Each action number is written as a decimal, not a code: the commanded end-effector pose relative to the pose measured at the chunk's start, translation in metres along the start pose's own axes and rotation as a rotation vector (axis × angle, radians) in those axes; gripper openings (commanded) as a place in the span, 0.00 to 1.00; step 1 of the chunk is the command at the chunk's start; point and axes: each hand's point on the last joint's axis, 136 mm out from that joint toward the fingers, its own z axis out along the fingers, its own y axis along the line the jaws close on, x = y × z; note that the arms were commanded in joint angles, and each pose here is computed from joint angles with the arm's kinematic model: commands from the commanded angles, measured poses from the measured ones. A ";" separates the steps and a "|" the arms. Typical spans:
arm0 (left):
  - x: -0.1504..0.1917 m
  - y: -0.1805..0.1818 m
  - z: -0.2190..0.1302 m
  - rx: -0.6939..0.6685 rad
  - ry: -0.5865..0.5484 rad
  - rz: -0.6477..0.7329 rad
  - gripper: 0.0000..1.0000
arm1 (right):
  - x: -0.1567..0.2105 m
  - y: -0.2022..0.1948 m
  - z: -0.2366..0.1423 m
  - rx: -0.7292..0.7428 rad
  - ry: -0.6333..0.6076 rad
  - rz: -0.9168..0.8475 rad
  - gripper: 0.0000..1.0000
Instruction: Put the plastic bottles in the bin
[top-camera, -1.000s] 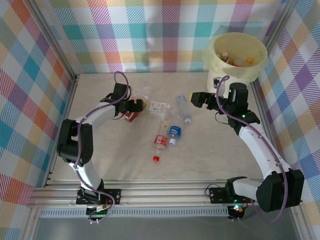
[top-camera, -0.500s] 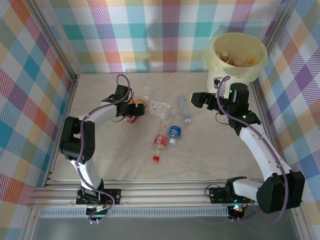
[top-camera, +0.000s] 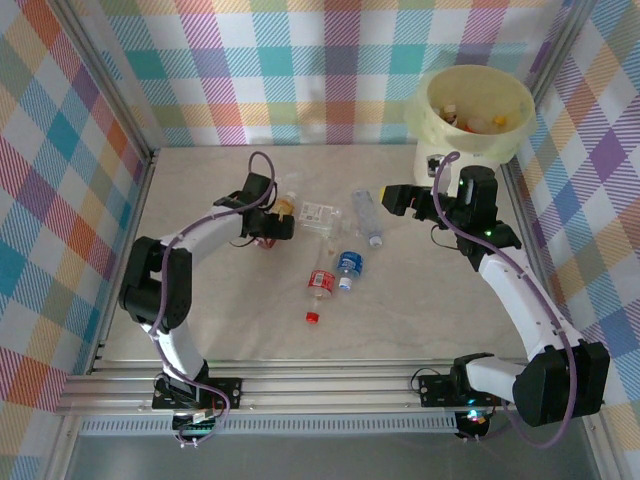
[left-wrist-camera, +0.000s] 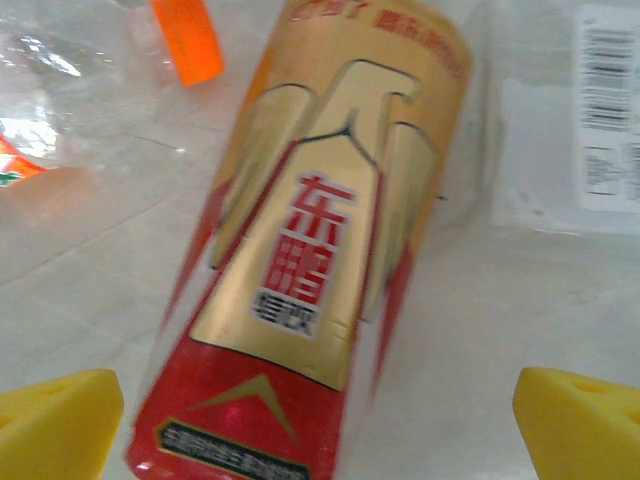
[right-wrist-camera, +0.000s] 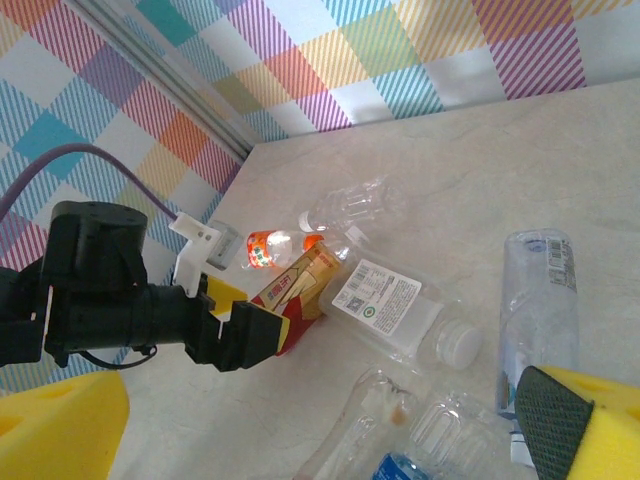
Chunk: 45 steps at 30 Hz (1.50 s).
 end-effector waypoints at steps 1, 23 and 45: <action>0.004 0.011 0.010 -0.104 0.046 0.085 0.99 | 0.000 0.004 0.001 -0.016 0.010 -0.009 1.00; 0.022 0.005 0.032 -0.076 0.140 0.179 0.73 | 0.002 0.001 0.000 0.002 0.023 -0.018 1.00; -0.002 -0.054 -0.078 0.251 -0.239 0.039 0.57 | -0.003 0.003 0.007 -0.078 -0.079 0.201 1.00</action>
